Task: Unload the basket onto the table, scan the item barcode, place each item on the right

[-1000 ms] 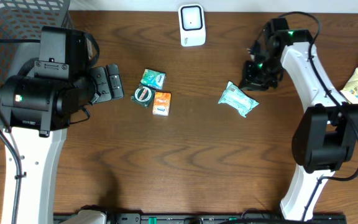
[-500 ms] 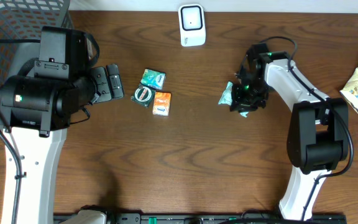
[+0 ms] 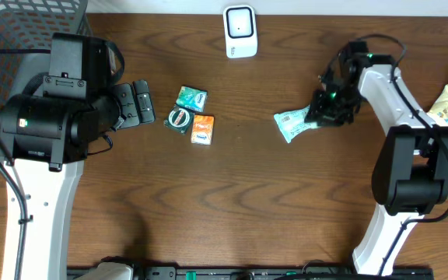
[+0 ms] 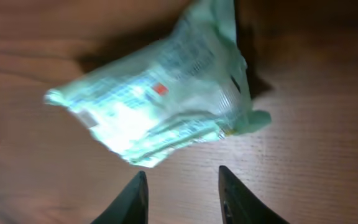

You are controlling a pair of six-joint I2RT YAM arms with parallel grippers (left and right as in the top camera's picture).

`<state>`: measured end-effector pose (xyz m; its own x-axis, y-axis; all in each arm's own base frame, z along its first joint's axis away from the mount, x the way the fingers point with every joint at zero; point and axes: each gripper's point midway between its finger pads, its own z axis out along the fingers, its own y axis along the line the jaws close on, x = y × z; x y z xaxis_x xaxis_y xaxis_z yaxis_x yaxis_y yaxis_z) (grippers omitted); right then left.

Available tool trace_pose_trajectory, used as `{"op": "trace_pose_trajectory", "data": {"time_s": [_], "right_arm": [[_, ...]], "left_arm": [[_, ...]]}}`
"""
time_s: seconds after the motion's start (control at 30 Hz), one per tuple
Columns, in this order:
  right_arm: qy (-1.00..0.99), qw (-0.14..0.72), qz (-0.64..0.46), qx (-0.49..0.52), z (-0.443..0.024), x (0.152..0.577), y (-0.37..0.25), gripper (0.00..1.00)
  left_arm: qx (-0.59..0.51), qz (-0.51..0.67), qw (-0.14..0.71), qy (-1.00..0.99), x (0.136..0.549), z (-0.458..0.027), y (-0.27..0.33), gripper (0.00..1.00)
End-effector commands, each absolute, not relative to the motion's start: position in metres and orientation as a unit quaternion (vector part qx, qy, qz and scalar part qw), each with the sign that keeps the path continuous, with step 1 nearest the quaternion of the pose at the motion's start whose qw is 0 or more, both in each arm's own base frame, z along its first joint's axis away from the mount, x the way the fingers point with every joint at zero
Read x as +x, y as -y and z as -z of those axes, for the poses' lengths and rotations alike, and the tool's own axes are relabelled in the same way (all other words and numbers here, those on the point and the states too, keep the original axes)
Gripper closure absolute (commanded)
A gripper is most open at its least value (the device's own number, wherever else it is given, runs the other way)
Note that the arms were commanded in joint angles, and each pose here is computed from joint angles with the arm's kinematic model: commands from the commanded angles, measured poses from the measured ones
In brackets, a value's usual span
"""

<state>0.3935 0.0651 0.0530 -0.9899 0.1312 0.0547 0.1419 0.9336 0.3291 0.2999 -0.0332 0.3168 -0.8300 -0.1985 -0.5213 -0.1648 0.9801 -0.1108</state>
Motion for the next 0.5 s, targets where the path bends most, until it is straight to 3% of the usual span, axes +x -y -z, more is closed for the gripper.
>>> {"op": "trace_pose_trajectory", "data": {"time_s": [0.0,0.07,0.1,0.13,0.17,0.2,0.3,0.37,0.47], "right_arm": [[0.979,-0.001,0.190,-0.075,-0.063,0.404,-0.065,0.66],[0.977,0.003,0.190,-0.099,-0.062,0.404,-0.063,0.60],[0.974,0.008,0.192,-0.117,-0.062,0.404,-0.064,0.53],[0.971,0.013,0.198,-0.130,-0.062,0.402,-0.066,0.40],[0.970,0.021,0.205,-0.132,-0.063,0.399,-0.070,0.18],[0.969,0.027,0.206,-0.132,-0.063,0.397,-0.071,0.11],[0.969,0.048,0.203,-0.133,-0.059,0.385,-0.073,0.11],[0.969,0.050,0.202,-0.134,-0.051,0.382,-0.073,0.21],[0.967,0.051,0.202,-0.147,-0.040,0.380,-0.074,0.27]], "left_arm": [[-0.098,0.033,0.272,-0.957,0.298,-0.315,0.033,0.02],[-0.098,0.033,0.272,-0.957,0.298,-0.315,0.033,0.02],[-0.098,0.033,0.272,-0.957,0.298,-0.315,0.033,0.03],[-0.098,0.033,0.272,-0.957,0.298,-0.315,0.033,0.02],[-0.098,0.033,0.272,-0.957,0.298,-0.315,0.033,0.03],[-0.098,0.033,0.272,-0.957,0.298,-0.315,0.033,0.02],[-0.098,0.033,0.272,-0.957,0.298,-0.315,0.033,0.02],[-0.098,0.033,0.272,-0.957,0.298,-0.315,0.033,0.02],[-0.098,0.033,0.272,-0.957,0.298,-0.315,0.033,0.02]]}}
